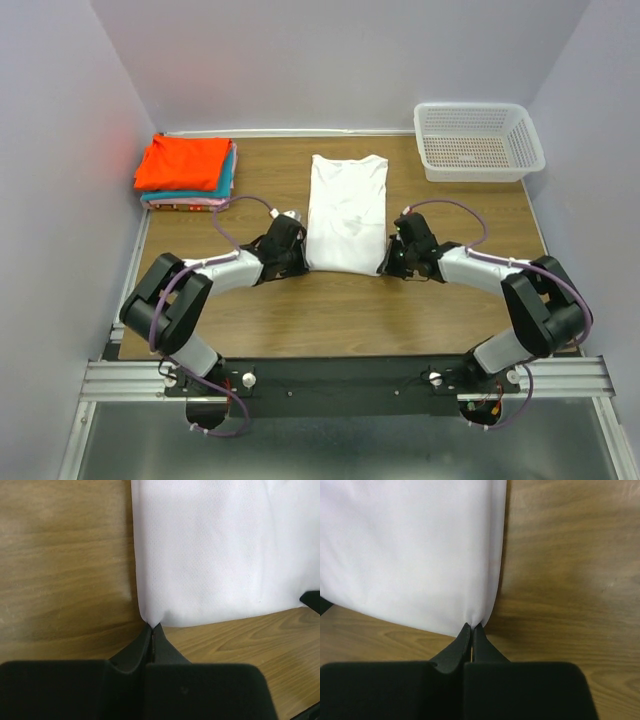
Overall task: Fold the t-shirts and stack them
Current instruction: Fold the tshirt
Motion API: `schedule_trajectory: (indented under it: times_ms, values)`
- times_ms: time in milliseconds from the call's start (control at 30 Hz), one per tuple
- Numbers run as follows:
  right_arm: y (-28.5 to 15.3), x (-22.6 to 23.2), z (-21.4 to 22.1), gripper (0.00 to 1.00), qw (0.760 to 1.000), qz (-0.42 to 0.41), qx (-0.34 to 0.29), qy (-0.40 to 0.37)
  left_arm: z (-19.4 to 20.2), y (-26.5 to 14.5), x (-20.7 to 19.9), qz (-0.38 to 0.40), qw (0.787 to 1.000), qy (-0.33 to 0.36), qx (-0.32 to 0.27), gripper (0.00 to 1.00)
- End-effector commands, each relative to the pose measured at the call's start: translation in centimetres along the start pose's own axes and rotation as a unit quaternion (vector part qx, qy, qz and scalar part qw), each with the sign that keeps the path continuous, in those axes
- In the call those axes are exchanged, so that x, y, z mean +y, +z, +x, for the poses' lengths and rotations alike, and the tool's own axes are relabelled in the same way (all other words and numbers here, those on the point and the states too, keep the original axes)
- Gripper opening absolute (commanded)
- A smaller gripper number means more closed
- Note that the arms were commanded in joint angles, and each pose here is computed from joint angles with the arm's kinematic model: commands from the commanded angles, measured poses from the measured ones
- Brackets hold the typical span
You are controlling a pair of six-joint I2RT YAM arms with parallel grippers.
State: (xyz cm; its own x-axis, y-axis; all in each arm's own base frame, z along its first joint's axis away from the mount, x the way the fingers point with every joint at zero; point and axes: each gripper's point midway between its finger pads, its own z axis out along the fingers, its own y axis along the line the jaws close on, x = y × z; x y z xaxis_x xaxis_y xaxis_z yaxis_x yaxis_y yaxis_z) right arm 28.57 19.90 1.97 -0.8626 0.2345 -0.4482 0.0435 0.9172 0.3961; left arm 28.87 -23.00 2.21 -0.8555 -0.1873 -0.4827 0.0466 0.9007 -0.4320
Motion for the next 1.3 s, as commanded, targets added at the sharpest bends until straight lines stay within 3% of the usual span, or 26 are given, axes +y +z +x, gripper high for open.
schedule_trajectory:
  times_ms: [0, 433, 733, 967, 1267]
  values:
    - [-2.0, 0.4, 3.0, 0.01, 0.998, -0.043, 0.045, -0.003, 5.1, -1.6, 3.2, -0.057, 0.997, -0.002, 0.057, 0.00]
    - [-9.4, 0.3, 12.7, 0.00, 0.976, -0.150, 0.155, 0.016, 15.8, -8.8, 0.6, -0.067, 0.992, -0.031, 0.104, 0.00]
    - [-12.1, 0.2, 14.1, 0.00, 0.970, -0.177, 0.163, 0.021, 20.3, -11.1, -2.7, -0.028, 0.990, -0.016, 0.135, 0.00]
    - [-12.8, 1.2, 10.8, 0.00, 0.979, -0.181, 0.093, -0.014, 17.7, -12.2, -4.5, -0.030, 0.995, -0.007, 0.090, 0.00]
    - [-14.1, 3.8, 4.2, 0.00, 0.986, -0.165, -0.003, -0.030, 11.6, -14.7, -7.5, -0.004, 1.000, -0.002, -0.010, 0.00]
